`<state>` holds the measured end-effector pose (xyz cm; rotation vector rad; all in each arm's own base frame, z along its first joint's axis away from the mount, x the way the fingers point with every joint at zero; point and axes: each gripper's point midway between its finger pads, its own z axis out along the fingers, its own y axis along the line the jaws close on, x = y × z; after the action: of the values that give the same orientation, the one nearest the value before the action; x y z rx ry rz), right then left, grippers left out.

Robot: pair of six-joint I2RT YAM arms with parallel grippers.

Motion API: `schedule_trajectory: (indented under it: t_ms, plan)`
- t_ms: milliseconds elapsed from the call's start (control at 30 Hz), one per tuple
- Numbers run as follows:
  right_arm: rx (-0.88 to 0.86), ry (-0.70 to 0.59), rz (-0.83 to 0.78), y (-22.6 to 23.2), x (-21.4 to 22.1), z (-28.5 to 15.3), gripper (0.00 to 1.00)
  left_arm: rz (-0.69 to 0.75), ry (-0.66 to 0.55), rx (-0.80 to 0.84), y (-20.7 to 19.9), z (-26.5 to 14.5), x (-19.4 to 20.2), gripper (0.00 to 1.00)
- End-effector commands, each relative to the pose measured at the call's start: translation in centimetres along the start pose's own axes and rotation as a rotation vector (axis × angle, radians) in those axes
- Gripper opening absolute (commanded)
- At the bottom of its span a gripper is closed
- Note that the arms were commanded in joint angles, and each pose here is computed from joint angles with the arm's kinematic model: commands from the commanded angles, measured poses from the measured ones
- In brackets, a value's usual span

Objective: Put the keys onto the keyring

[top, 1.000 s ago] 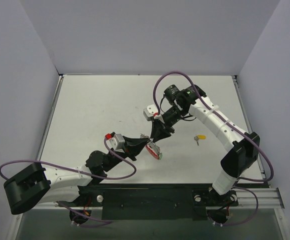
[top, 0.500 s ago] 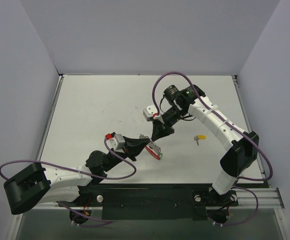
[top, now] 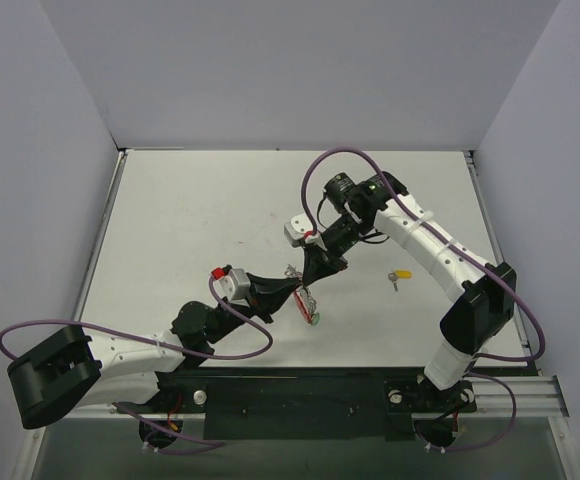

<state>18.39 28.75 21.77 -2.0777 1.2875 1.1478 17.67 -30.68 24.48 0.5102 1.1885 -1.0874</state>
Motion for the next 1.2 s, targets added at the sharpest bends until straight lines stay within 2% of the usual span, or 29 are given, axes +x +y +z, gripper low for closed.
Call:
schedule_trajectory:
  t_ms: [0,133,267,300,333,367,400,467,533,600,900,1033,1167]
  plan:
    - [-0.038,-0.008,0.015,1.3,-0.3,0.2,0.00,-0.009,-0.246,0.064,-1.6,0.6,-6.6,0.00]
    - [-0.007,0.061,0.033,1.1,0.0,-0.4,0.00,-0.001,-0.218,0.048,-1.3,0.4,-5.9,0.00]
    - [0.037,0.137,0.082,0.9,0.5,-1.0,0.00,0.035,-0.127,0.019,-0.6,0.2,-4.3,0.00]
    - [0.051,0.170,0.085,0.8,0.9,-1.2,0.00,0.041,-0.068,0.006,-0.3,0.2,-3.1,0.04]
    - [0.061,0.187,0.093,0.8,1.0,-1.2,0.00,0.061,-0.064,0.008,-0.4,0.1,-3.5,0.07]
    - [0.074,0.232,0.087,0.8,1.4,-1.3,0.00,0.068,0.006,-0.009,0.0,0.0,-2.2,0.18]
    - [0.085,0.251,0.100,1.0,1.5,-1.4,0.00,0.087,0.013,-0.009,0.0,-0.1,-2.5,0.22]
    - [0.108,0.316,0.108,1.0,2.1,-1.6,0.00,0.124,0.112,-0.016,0.3,-0.6,-0.8,0.27]
    - [0.133,0.367,0.118,1.0,2.4,-2.0,0.00,0.160,0.145,-0.016,0.5,-0.8,-0.7,0.34]
    - [0.155,0.410,0.132,1.0,2.7,-2.3,0.00,0.190,0.172,-0.005,0.4,-0.9,-0.4,0.36]
    - [0.157,0.483,0.136,1.4,3.2,-2.6,0.00,0.347,0.228,-0.013,0.6,0.4,0.9,0.36]
    - [0.152,0.497,0.135,1.5,3.4,-2.4,0.00,0.379,0.156,-0.044,0.9,1.8,0.0,0.36]
    - [0.146,0.494,0.137,1.6,3.5,-2.3,0.00,0.361,0.098,-0.122,2.0,2.3,-0.9,0.25]
